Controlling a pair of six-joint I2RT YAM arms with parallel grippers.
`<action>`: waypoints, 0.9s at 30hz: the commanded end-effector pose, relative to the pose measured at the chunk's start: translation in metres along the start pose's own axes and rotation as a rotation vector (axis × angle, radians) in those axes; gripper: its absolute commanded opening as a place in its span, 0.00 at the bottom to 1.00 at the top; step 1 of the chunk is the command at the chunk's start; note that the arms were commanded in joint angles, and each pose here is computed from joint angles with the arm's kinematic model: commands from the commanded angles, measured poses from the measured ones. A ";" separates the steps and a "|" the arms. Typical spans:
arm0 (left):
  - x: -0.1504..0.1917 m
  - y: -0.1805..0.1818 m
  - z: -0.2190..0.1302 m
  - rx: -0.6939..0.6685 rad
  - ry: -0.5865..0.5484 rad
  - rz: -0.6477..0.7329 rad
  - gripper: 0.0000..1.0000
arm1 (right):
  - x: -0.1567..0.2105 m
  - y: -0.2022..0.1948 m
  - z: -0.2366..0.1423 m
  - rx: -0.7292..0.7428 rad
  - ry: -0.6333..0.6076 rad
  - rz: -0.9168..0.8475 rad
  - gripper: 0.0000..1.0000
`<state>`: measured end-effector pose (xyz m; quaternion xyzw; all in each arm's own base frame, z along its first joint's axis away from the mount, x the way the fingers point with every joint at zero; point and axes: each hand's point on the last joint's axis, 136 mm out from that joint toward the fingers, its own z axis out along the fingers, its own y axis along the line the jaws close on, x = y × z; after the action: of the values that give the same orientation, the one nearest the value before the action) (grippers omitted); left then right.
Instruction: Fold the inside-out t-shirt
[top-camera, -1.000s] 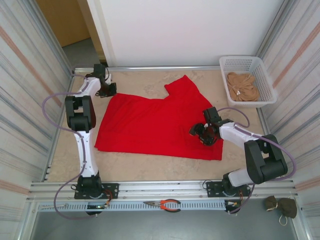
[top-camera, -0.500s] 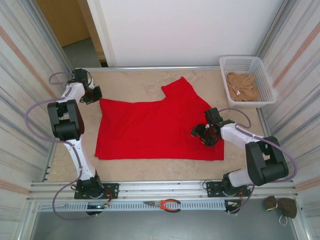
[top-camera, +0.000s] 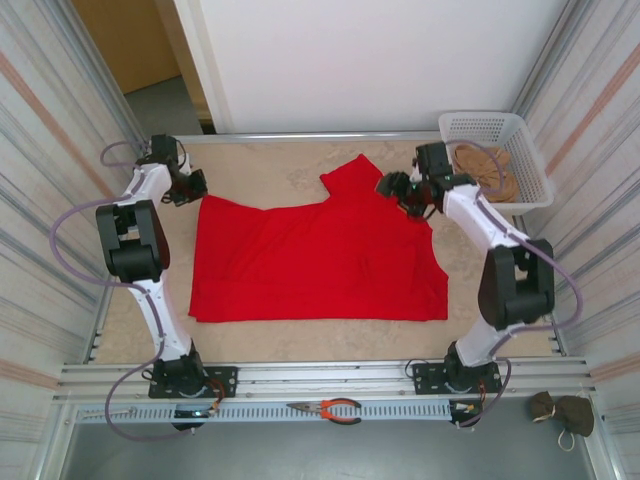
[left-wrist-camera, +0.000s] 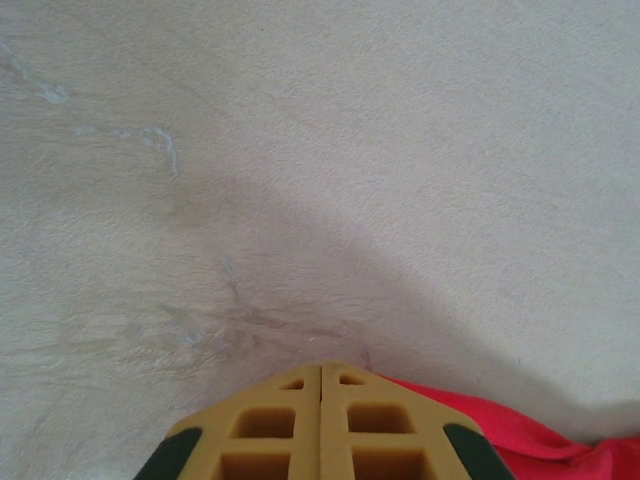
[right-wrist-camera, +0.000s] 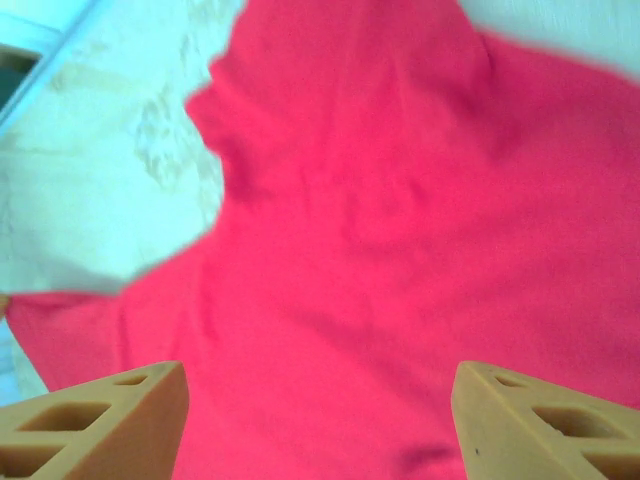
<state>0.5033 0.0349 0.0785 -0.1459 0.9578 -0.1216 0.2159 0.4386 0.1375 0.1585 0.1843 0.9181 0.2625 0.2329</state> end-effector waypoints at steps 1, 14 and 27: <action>0.000 -0.008 -0.007 0.030 0.013 -0.005 0.00 | -0.031 0.005 0.030 0.004 0.008 -0.062 0.69; 0.024 -0.023 -0.003 0.110 0.062 -0.030 0.00 | -0.122 0.016 0.142 0.040 -0.031 -0.276 0.68; 0.028 -0.037 -0.008 0.176 0.064 -0.033 0.00 | -0.129 0.002 0.202 0.008 -0.049 -0.357 0.72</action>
<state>0.4810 0.0006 0.0562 -0.1480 0.9544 -0.1968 0.1690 0.6431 0.1554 0.0467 0.0480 0.9365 0.2048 0.2805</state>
